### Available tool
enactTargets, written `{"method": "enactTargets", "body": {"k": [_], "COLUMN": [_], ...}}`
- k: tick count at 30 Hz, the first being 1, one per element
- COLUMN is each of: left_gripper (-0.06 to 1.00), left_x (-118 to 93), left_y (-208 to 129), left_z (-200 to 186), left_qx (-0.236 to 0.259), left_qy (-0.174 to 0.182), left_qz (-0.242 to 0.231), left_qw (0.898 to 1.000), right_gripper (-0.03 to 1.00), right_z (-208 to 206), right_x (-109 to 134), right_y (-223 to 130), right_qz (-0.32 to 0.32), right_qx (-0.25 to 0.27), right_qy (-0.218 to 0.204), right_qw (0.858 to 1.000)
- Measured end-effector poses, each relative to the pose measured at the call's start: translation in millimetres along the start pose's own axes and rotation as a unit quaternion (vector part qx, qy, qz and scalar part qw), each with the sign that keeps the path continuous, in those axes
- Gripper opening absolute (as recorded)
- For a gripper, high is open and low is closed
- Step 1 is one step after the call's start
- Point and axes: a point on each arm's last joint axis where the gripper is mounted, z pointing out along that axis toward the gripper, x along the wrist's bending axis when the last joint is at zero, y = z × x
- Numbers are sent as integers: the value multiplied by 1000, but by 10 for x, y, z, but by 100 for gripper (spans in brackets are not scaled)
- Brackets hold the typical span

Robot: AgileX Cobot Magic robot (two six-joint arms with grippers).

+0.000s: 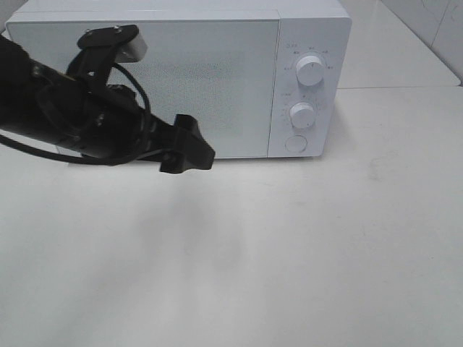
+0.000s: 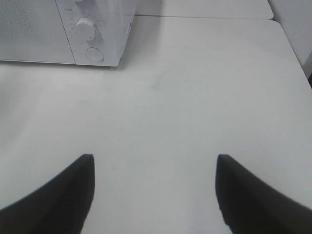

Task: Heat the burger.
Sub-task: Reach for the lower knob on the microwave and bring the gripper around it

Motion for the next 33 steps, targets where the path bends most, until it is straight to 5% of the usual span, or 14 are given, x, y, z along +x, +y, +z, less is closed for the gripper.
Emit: {"method": "enactTargets", "body": {"k": [7, 13, 18, 26, 33], "left_gripper": [98, 98, 98, 98, 98], "left_x": [360, 747, 927, 828, 610], "left_y": [-61, -164, -244, -371, -810], "left_z": [-422, -1008, -1433, -1833, -2072], "left_qx": [73, 107, 88, 57, 36], "left_qy": [26, 110, 166, 207, 247], "left_qz": [-35, -67, -111, -124, -121], "left_qw": [996, 986, 976, 969, 961], "right_gripper": [69, 69, 69, 69, 69], "right_z": [0, 0, 0, 0, 0], "right_x": [0, 0, 0, 0, 0], "right_y": [0, 0, 0, 0, 0], "right_qz": [0, 0, 0, 0, 0], "right_qx": [0, 0, 0, 0, 0], "right_qy": [0, 0, 0, 0, 0], "right_qw": [1000, 1000, 1000, 1000, 1000]}}
